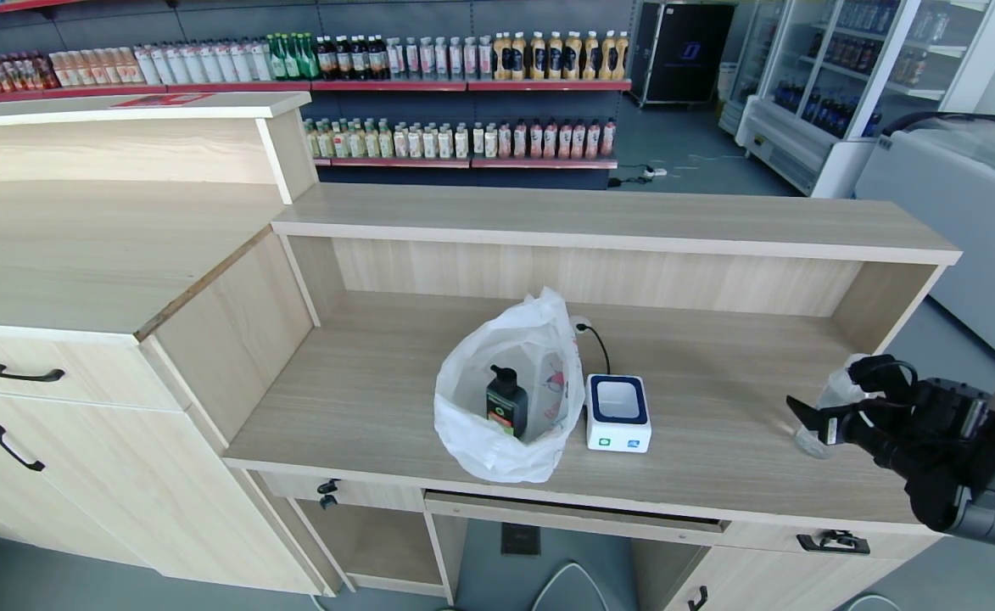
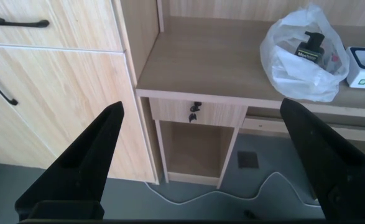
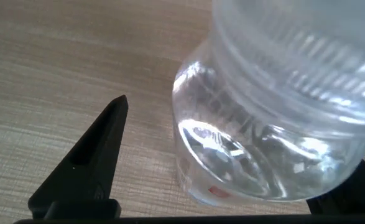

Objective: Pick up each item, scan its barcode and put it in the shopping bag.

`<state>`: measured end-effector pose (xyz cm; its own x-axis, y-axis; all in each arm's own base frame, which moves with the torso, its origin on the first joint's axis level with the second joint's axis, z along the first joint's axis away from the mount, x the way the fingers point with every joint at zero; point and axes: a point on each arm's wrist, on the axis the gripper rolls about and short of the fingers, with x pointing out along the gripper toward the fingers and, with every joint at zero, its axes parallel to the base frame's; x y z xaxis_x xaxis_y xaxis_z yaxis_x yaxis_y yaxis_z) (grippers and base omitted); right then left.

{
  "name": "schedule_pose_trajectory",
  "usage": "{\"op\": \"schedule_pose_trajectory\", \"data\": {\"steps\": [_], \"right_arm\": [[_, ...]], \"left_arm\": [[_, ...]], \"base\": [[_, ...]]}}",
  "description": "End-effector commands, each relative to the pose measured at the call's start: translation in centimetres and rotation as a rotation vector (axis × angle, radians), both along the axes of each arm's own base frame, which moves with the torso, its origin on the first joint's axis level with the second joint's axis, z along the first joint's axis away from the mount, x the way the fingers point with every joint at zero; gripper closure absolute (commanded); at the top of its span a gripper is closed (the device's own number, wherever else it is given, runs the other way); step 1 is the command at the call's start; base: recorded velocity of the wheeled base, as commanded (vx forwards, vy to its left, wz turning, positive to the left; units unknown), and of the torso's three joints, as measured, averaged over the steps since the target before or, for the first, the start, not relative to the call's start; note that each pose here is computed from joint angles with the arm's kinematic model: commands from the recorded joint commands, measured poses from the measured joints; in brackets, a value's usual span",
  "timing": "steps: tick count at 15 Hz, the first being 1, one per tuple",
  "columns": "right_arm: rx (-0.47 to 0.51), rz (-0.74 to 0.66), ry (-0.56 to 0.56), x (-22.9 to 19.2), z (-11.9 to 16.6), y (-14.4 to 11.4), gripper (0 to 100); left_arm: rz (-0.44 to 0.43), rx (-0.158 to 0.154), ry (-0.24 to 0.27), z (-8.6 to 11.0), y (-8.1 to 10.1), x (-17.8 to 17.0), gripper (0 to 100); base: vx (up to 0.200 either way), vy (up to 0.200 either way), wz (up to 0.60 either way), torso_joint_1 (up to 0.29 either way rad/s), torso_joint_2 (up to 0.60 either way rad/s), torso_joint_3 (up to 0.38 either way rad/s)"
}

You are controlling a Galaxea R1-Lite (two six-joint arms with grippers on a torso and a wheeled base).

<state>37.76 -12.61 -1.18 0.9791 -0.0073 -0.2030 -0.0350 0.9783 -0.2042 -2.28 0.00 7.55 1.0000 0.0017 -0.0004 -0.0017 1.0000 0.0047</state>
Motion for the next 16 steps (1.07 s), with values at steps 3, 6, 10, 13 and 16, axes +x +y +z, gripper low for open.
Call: {"op": "schedule_pose_trajectory", "data": {"steps": [3,6,10,13,16], "right_arm": [[-0.002,-0.014,0.000,0.0,0.0,-0.1,100],[-0.010,-0.056,0.004,0.0,0.0,-0.2,100],[-0.018,-0.075,0.008,0.1,0.1,0.3,100],[-0.011,-0.079,-0.024,-0.1,2.7,0.3,100],[0.016,-0.072,-0.071,-1.2,10.0,1.2,100]], "left_arm": [[0.000,0.000,0.000,0.0,0.0,0.0,0],[0.000,0.000,0.000,0.0,0.0,0.0,0],[0.000,0.000,0.000,0.0,0.0,0.0,0],[0.000,0.000,0.000,0.0,0.0,0.0,0],[0.000,0.000,0.000,0.0,0.0,0.0,0]], "base": [[0.000,0.000,0.00,0.000,0.00,0.000],[0.000,0.000,0.00,0.000,0.00,0.000],[0.000,0.000,0.00,0.000,0.00,0.000],[0.000,0.000,0.00,0.000,0.00,0.000],[0.000,0.000,0.00,0.000,0.00,0.000]]}}
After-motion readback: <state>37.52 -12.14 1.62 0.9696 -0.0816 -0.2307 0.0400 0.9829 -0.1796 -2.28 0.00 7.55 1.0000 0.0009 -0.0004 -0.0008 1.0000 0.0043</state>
